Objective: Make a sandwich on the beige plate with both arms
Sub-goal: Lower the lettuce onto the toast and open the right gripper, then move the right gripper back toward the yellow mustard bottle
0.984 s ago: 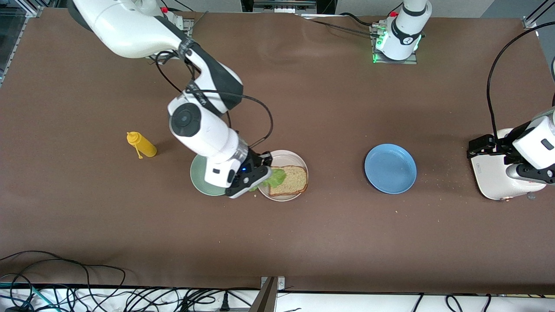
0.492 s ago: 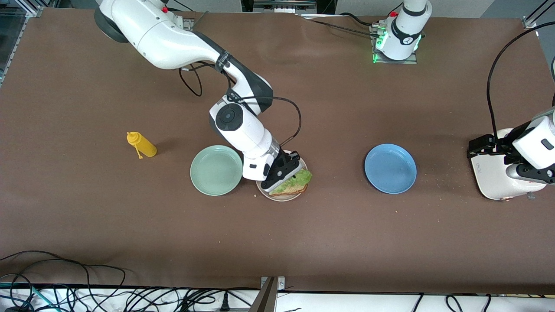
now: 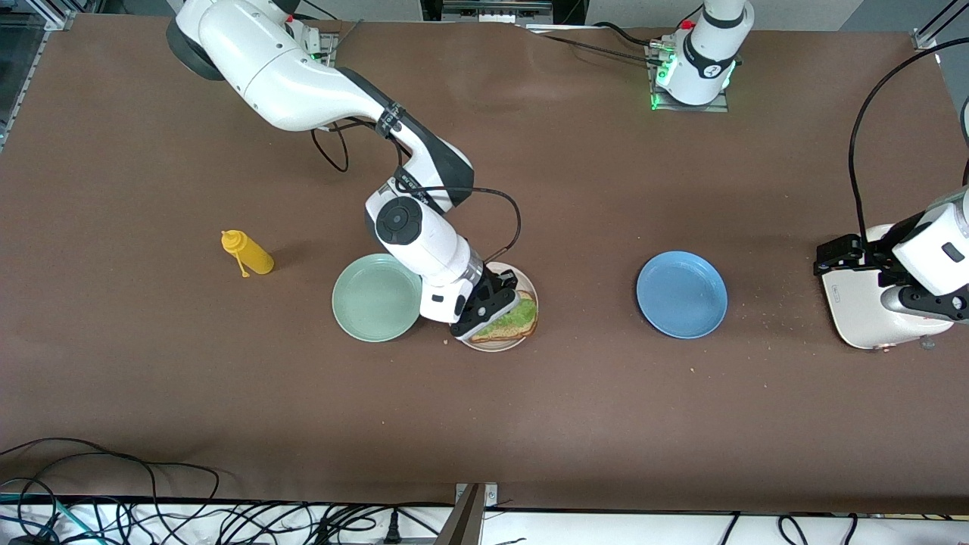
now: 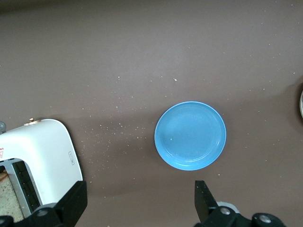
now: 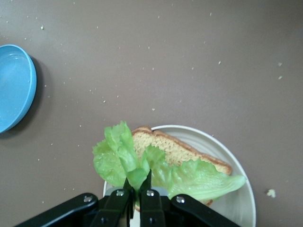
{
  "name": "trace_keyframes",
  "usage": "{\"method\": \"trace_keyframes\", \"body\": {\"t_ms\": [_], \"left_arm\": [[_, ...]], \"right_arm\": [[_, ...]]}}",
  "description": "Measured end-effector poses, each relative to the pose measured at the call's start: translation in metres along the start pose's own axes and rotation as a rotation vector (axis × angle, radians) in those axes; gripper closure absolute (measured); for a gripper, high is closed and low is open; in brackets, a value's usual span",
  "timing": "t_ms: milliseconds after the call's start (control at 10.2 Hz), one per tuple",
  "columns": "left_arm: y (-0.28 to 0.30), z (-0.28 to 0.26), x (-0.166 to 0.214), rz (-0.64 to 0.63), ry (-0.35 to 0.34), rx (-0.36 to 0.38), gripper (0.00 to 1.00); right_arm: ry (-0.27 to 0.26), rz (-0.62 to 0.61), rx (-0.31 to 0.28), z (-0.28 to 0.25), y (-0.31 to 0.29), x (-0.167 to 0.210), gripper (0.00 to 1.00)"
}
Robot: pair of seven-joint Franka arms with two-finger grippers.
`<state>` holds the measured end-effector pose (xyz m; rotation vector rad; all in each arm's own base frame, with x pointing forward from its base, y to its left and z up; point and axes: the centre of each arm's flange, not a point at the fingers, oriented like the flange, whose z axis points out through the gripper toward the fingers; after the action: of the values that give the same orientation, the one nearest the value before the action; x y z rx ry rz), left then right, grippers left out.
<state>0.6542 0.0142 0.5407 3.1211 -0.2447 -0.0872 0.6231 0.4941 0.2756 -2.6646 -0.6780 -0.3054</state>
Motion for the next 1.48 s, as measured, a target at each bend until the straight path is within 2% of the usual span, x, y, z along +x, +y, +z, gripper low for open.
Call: {"method": "trace_keyframes", "body": {"t_ms": [394,591,886,1181,1279,1476], "left_arm": [[0.000,0.000,0.000,0.000,-0.002,0.000,0.00],[0.000,0.000,0.000,0.001,-0.002,0.000,0.00],[0.000,0.000,0.000,0.001,-0.002,0.000,0.00],[0.000,0.000,0.000,0.001,-0.002,0.000,0.00],[0.000,0.000,0.000,0.001,-0.002,0.000,0.00],[0.000,0.000,0.000,0.001,-0.002,0.000,0.00]], "right_arm": [[-0.061,0.020,-0.008,0.023,0.015,-0.020,0.93],[-0.061,0.026,-0.008,0.023,0.015,-0.021,0.93],[-0.061,0.047,-0.009,0.023,0.015,-0.021,0.58],[-0.059,0.058,-0.005,0.022,0.012,-0.020,0.12],[-0.055,0.057,-0.004,0.020,0.011,-0.019,0.08],[-0.042,0.064,-0.011,0.003,0.017,-0.011,0.07]]}}
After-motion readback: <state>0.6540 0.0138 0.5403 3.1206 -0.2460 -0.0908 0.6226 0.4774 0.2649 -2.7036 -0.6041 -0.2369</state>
